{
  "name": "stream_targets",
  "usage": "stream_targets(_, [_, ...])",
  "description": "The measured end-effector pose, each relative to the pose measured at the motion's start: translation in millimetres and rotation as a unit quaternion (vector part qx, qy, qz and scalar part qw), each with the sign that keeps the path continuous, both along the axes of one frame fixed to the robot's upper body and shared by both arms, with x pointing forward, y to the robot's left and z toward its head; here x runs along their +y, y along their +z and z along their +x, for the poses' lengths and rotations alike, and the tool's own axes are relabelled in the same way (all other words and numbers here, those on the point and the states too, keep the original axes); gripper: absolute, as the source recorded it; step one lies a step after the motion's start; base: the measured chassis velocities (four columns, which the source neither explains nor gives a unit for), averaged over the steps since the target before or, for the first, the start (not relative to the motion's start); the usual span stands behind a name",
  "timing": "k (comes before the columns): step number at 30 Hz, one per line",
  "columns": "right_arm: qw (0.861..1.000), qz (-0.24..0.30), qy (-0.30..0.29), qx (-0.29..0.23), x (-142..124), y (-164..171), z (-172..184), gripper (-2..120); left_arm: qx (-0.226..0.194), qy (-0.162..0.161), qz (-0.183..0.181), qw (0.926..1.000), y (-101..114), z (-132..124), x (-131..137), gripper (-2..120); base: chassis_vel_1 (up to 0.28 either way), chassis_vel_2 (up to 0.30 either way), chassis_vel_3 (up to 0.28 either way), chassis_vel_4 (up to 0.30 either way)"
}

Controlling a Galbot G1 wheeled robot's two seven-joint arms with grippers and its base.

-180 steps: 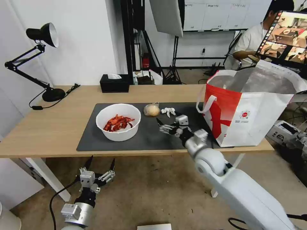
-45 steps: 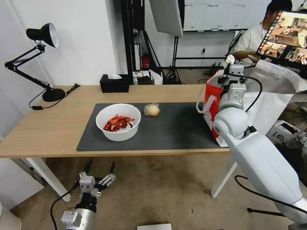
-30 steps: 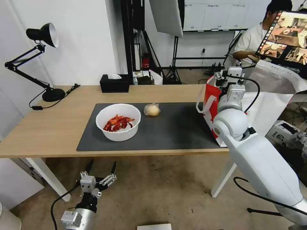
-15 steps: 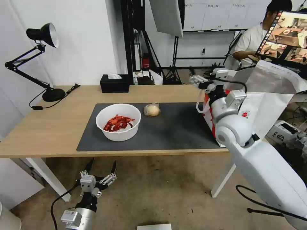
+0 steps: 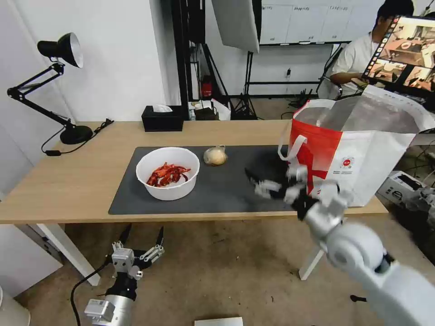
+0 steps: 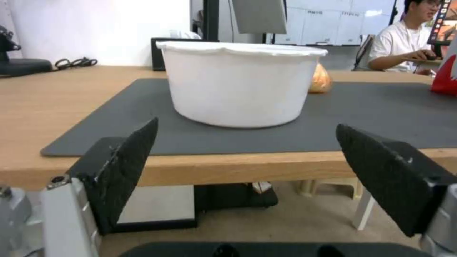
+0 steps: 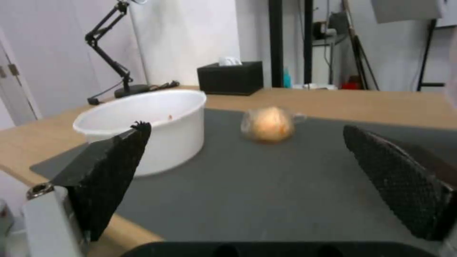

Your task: Pick up the trash from the table and place it into the takeout bag.

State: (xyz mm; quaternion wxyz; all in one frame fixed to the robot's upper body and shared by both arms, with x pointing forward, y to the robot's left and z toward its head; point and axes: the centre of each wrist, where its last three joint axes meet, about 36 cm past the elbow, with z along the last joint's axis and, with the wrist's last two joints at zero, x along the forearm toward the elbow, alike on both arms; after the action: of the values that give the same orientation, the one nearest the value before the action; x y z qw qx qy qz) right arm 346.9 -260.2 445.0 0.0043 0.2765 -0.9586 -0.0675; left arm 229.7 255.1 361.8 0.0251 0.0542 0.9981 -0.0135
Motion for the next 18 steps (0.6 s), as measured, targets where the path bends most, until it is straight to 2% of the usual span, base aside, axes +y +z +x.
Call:
stream_targets(5, [1.0, 0.007, -0.026, 0.009, 7, -31, -27, 100, 0.004, 0.001, 0.001, 1.0, -2, -3, -1, 100, 0.0, 0.0, 0.0, 0.0])
stream_targets(11, [0.999, -0.009, -0.05, 0.019, 15, -60, -50, 100, 0.005, 0.001, 0.001, 1.0, -2, -4, 0, 100, 0.0, 0.0, 0.0, 0.0])
stream_targets(18, [0.994, -0.051, -0.091, 0.016, 22, -69, -63, 100, 0.007, -0.001, 0.0, 1.0, -5, -3, -2, 100, 0.0, 0.0, 0.0, 0.0])
